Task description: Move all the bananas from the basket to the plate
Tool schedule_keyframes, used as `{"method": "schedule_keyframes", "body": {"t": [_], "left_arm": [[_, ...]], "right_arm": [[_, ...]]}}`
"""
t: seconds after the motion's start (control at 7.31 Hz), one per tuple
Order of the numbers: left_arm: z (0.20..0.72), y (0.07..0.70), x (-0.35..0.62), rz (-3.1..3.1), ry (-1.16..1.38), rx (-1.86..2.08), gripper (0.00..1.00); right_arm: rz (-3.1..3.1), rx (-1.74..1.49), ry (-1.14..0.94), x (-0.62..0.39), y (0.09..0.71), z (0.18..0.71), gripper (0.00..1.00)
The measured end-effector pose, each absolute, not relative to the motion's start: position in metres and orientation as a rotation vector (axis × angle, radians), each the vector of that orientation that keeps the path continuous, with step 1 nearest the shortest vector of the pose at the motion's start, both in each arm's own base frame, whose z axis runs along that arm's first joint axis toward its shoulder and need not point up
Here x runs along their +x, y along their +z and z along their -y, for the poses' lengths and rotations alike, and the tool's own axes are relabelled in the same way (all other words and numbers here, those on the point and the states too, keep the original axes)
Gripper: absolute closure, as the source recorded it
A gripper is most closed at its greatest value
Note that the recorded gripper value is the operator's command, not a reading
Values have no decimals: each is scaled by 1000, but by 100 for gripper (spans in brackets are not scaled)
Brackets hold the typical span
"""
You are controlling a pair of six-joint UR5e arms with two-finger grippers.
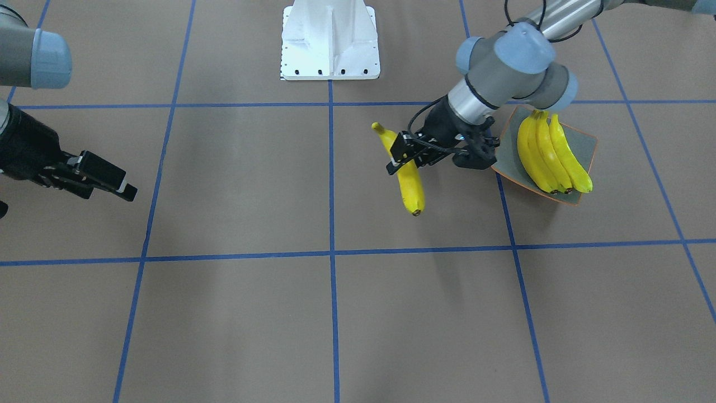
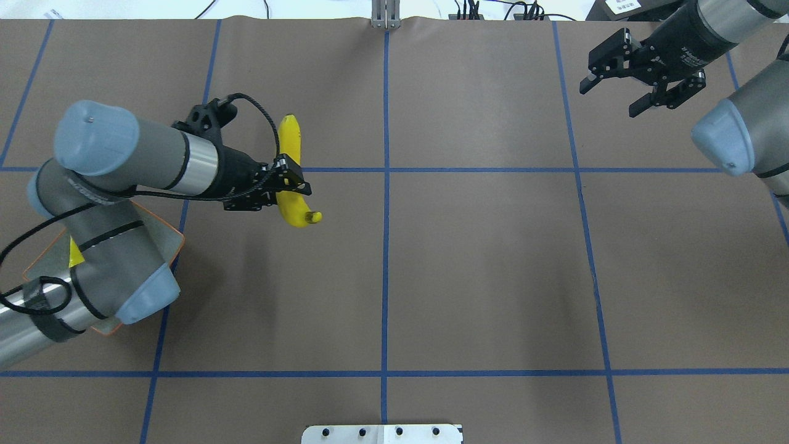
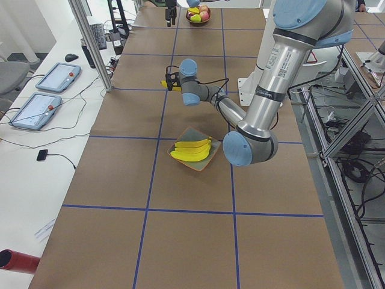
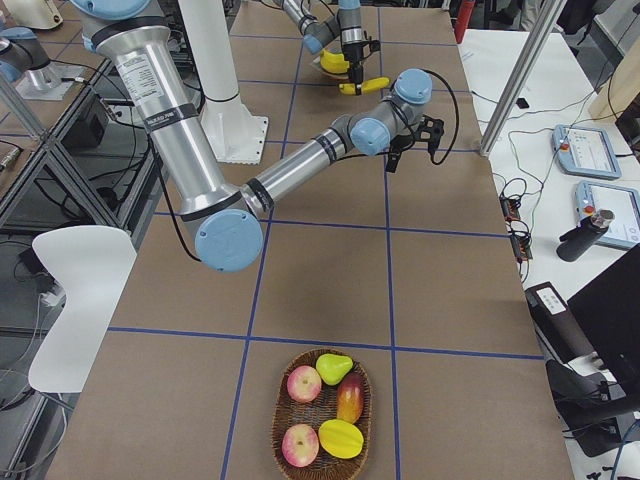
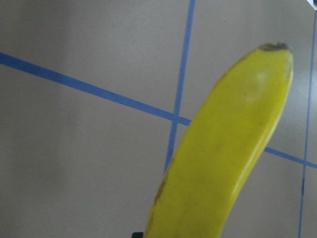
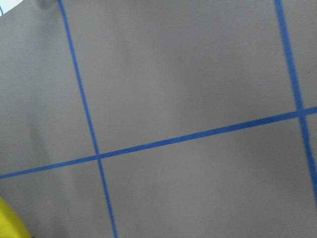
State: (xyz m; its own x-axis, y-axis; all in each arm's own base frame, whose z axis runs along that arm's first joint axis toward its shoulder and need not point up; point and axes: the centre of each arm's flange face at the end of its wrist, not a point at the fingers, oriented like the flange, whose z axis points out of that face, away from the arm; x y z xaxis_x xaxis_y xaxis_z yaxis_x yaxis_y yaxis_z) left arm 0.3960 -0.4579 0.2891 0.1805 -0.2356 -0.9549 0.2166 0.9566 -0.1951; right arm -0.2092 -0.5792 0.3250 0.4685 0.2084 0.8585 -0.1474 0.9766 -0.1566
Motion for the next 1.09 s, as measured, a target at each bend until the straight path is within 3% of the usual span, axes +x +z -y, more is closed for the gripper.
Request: {"method": "schedule_keyframes", "body": {"t": [0.55,1.09], "left_arm": [[419,376,316,-1242,-384,-88,100],[396,442,289,-1140,-311,-59,100]], "right_arm": [[935,-24,130,-211,383,591,0],[921,-25,120,-211,390,594,0]]}}
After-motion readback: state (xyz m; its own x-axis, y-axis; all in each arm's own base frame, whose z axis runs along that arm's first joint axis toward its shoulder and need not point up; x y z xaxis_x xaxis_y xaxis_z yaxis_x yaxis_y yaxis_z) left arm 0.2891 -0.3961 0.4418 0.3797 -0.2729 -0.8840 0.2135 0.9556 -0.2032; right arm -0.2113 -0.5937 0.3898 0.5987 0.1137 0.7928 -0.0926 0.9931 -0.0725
